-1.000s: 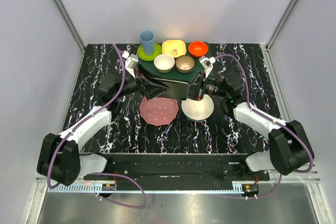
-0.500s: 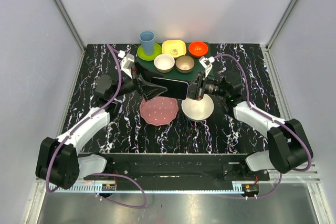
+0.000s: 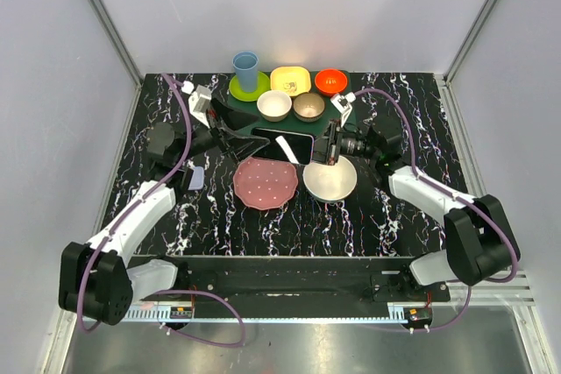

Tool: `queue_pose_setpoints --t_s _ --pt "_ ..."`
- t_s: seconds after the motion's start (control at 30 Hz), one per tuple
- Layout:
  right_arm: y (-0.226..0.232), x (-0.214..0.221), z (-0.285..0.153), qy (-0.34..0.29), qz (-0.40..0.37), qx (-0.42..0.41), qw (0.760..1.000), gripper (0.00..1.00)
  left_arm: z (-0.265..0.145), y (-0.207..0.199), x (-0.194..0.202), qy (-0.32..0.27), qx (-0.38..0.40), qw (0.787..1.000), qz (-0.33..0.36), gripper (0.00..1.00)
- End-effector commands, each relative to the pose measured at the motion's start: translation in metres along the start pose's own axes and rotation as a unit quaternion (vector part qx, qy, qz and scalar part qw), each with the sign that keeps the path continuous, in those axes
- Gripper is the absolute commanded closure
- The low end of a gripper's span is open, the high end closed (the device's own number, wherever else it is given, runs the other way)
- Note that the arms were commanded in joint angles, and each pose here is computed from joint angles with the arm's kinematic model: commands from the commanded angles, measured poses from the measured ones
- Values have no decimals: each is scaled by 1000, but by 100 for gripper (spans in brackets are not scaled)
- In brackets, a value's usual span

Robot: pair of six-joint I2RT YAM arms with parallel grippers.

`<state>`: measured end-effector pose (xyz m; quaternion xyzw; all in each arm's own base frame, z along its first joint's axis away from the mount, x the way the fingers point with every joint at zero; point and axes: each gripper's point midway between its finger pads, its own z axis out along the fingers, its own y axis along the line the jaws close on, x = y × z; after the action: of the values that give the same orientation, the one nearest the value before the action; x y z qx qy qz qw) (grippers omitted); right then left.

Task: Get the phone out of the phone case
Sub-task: Remove the phone case from the phone.

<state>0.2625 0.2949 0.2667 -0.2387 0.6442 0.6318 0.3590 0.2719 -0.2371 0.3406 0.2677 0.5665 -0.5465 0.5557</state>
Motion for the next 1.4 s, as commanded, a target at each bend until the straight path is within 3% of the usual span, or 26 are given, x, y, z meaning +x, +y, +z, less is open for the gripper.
queue_pose_setpoints --t_s 0.0,0.57,0.73,1.37 --pt "6 -24 4 -15 -32 -7 999 100 0 -6 -25 -15 -5 997 70 1" --pt "-11 -14 10 21 3 8 1000 100 2 -9 -26 27 5 992 120 1" --pt "-14 -11 11 30 10 9 999 100 7 -14 -15 64 20 989 129 1" --pt "-5 8 17 89 32 -26 995 100 22 -27 35 195 76 950 230 1"
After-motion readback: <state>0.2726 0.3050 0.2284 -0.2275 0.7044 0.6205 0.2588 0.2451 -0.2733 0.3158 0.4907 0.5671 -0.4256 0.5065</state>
